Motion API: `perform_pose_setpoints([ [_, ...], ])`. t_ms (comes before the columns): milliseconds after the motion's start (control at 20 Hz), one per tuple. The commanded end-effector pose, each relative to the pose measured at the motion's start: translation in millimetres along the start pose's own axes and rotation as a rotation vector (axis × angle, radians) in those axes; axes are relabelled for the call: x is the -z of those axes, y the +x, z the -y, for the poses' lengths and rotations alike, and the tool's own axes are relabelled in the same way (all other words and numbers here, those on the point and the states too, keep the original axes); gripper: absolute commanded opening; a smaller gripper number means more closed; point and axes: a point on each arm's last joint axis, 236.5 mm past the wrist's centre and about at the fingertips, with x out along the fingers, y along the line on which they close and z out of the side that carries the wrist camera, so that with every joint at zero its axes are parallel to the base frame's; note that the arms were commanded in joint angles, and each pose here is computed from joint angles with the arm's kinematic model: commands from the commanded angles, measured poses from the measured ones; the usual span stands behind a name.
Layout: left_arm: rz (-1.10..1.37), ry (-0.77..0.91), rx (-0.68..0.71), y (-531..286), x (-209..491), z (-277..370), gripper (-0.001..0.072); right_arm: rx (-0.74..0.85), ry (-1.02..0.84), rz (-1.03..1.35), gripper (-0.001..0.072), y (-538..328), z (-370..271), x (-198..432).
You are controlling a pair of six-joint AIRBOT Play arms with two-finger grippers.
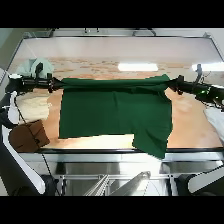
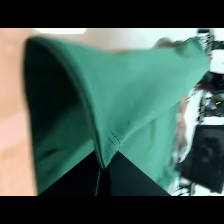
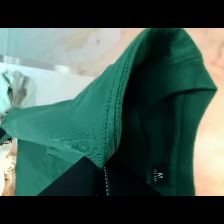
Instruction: Fold the shirts.
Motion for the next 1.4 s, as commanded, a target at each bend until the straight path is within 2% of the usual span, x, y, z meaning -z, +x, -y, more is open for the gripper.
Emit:
perform_pose_setpoints([
  [0,-0.104,-0.012,-0.091,12,24,-21,0.0015,0.027,0.014,-0.024,0.002,5,17,8],
  [150,-0.178,0.011,-0.152,27,38,-27,0.0015,0.073,0.045,-0.039,0.0021,6,31,13],
  [200,-0.194,0.017,-0.169,29,41,-28,0.0016,0.085,0.061,-0.051,0.0062,4,33,16],
  [250,-0.216,0.021,-0.188,27,45,-31,0.0018,0.104,0.084,-0.064,0.0208,1,37,18],
  [300,-0.245,0.024,-0.225,21,49,-35,0.0051,0.113,0.104,-0.088,0.0256,-5,38,21],
  [350,-0.269,0.0,-0.272,13,51,-37,0.0287,0.125,0.125,-0.116,0.0256,-15,40,23],
  [450,-0.255,-0.042,-0.347,-15,48,-38,0.0486,0.152,0.18,-0.16,0.0256,-42,40,26],
  [500,-0.22,-0.058,-0.348,-28,45,-33,0.0549,0.156,0.182,-0.184,0.0257,-57,37,29],
  [700,-0.17,-0.169,-0.344,-76,69,-17,0.0548,0.265,0.192,-0.354,0.0253,-107,28,83],
  [850,-0.182,-0.212,-0.316,-85,103,-11,0.0548,0.345,0.222,-0.372,0.0251,-120,31,135],
  [900,-0.197,-0.205,-0.305,-83,113,-7,0.0548,0.365,0.245,-0.359,0.0266,-121,34,153],
  [950,-0.207,-0.191,-0.292,-82,121,-2,0.0507,0.374,0.266,-0.352,0.037,-120,36,169],
  [1000,-0.206,-0.169,-0.273,-79,125,4,0.0417,0.363,0.268,-0.367,0.0435,-116,35,187],
  [1050,-0.198,-0.15,-0.241,-76,126,13,0.0382,0.347,0.277,-0.4,0.0435,-111,32,204],
  [1200,-0.203,-0.129,-0.164,-78,129,42,0.0383,0.356,0.252,-0.499,0.0435,-88,29,244],
  [1350,-0.174,-0.126,-0.222,-99,131,49,0.0385,0.348,0.187,-0.537,0.0435,-54,15,261],
])
